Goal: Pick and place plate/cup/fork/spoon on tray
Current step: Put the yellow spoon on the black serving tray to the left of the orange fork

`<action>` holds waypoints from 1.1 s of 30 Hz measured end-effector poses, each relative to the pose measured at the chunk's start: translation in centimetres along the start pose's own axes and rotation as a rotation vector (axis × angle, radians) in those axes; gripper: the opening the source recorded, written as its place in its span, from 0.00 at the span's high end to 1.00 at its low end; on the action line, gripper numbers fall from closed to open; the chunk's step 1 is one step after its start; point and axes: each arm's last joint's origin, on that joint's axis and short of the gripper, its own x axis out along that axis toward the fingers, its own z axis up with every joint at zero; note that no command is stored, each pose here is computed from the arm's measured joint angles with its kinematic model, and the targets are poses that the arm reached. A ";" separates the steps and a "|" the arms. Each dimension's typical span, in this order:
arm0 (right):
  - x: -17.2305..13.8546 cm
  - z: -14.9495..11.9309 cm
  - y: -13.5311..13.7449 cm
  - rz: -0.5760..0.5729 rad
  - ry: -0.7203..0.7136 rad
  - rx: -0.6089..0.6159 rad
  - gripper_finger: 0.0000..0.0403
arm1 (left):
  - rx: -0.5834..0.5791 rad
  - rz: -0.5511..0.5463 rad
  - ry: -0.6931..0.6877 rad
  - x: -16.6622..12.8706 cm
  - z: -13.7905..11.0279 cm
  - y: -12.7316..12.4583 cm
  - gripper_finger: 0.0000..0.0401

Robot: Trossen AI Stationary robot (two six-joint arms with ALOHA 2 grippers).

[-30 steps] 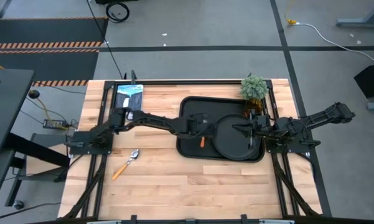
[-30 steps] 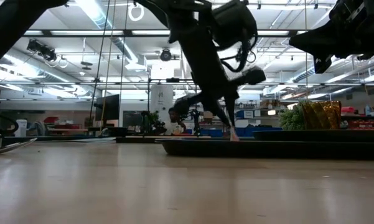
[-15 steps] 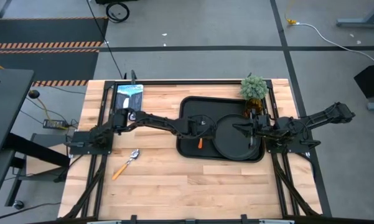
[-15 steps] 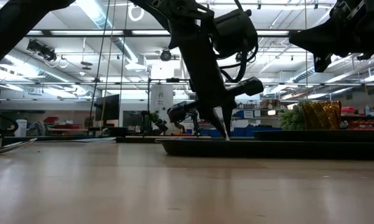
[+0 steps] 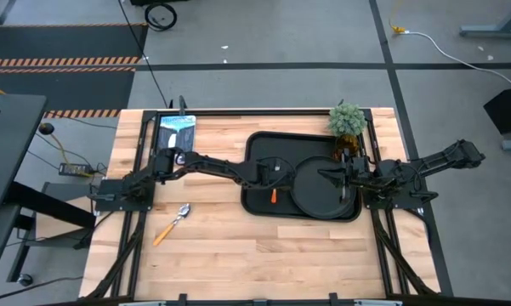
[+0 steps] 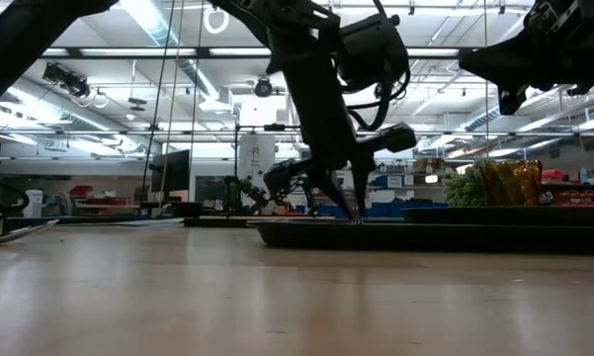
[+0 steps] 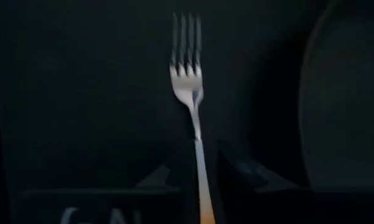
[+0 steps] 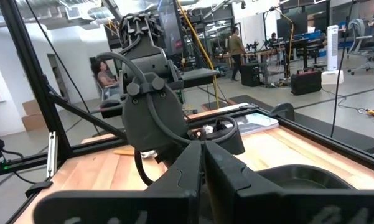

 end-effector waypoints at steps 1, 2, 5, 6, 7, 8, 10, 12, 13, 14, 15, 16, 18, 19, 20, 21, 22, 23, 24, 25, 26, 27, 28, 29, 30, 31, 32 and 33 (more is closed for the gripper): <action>0.0 0.0 0.0 0.000 0.000 0.000 0.93 | 0.013 -0.004 0.023 -0.1 0.0 -0.1 0.83; 0.0 0.0 0.0 0.000 0.001 0.000 0.93 | 0.032 0.001 0.046 -0.3 0.0 -0.1 0.83; 0.0 0.0 0.0 0.000 0.001 0.000 0.93 | 0.084 0.071 0.111 -1.3 -0.1 0.0 0.83; 0.0 0.0 0.0 0.000 0.000 0.000 0.93 | 0.105 0.106 0.126 -1.8 -0.2 0.1 0.83; 0.0 0.0 0.0 0.000 0.000 0.000 0.93 | 0.128 0.142 0.141 -2.4 -0.4 0.2 0.84; 0.0 0.0 0.0 0.000 0.000 0.000 0.93 | 0.154 0.180 0.155 -3.1 -0.5 0.2 0.84; 0.0 0.0 0.0 0.000 0.000 0.000 0.93 | 0.214 0.266 0.181 -4.7 -1.0 0.4 0.86; 0.0 0.0 0.0 0.000 0.001 0.000 0.93 | 0.272 0.320 0.201 -6.5 -1.7 0.3 0.87; 0.0 0.0 0.0 0.000 0.001 0.000 0.93 | 0.301 0.340 0.210 -7.5 -2.1 0.2 0.88; 0.0 0.0 0.0 0.000 0.001 0.000 0.93 | 0.335 0.362 0.220 -8.4 -2.7 0.2 0.89; 0.0 0.0 0.0 0.000 0.001 0.000 0.93 | 0.376 0.389 0.232 -9.3 -3.4 0.3 0.90; 0.0 0.0 0.0 0.000 0.001 0.000 0.93 | 0.419 0.423 0.254 -10.1 -4.3 0.6 0.91; 0.0 0.0 0.0 0.000 0.001 0.000 0.93 | 0.508 0.490 0.309 -11.4 -5.9 1.3 0.94; 0.0 0.0 0.0 0.000 0.001 0.000 0.93 | 0.543 0.514 0.329 -11.7 -6.8 1.7 0.96; 0.0 0.0 0.0 0.000 0.000 0.000 0.93 | 0.581 0.522 0.347 -11.8 -7.8 2.1 0.98; 0.0 0.0 0.0 0.000 0.001 0.000 0.93 | 0.614 0.533 0.372 -12.0 -8.6 2.7 0.98; 0.0 0.0 0.0 0.000 0.000 0.000 0.93 | 0.641 0.555 0.396 -12.0 -9.5 3.3 0.99; 0.0 0.0 0.0 0.000 0.000 0.000 0.93 | 0.636 0.575 0.418 -11.9 -10.1 3.9 0.99; 0.0 0.0 0.0 0.000 0.000 0.000 0.93 | 0.627 0.610 0.442 -11.8 -10.6 4.6 0.99; 0.0 0.0 0.0 0.001 -0.001 0.000 0.93 | 0.622 0.659 0.459 -11.6 -11.1 5.6 0.99; 0.0 0.0 0.0 0.001 -0.004 0.002 0.93 | 0.614 0.699 0.474 -11.4 -11.7 6.6 0.99; 0.0 0.1 0.0 0.001 -0.006 0.003 0.93 | 0.601 0.727 0.488 -11.3 -12.1 7.5 0.99; 0.0 0.1 0.0 0.001 -0.006 0.003 0.93 | 0.586 0.754 0.496 -11.4 -12.5 8.5 0.99; 0.0 0.1 0.0 0.001 -0.007 0.003 0.93 | 0.567 0.773 0.503 -11.6 -12.7 9.4 0.99; 0.0 0.1 0.0 0.002 -0.009 0.004 0.93 | 0.543 0.774 0.505 -12.1 -12.8 10.2 0.99; 0.0 0.1 0.0 0.002 -0.009 0.004 0.93 | 0.520 0.764 0.495 -12.5 -12.8 10.9 0.99; 0.0 0.1 0.0 0.002 -0.009 0.004 0.93 | 0.495 0.737 0.483 -12.9 -12.9 11.5 0.99; 0.0 0.1 0.0 0.002 -0.009 0.004 0.93 | 0.470 0.691 0.468 -13.4 -12.9 11.9 0.99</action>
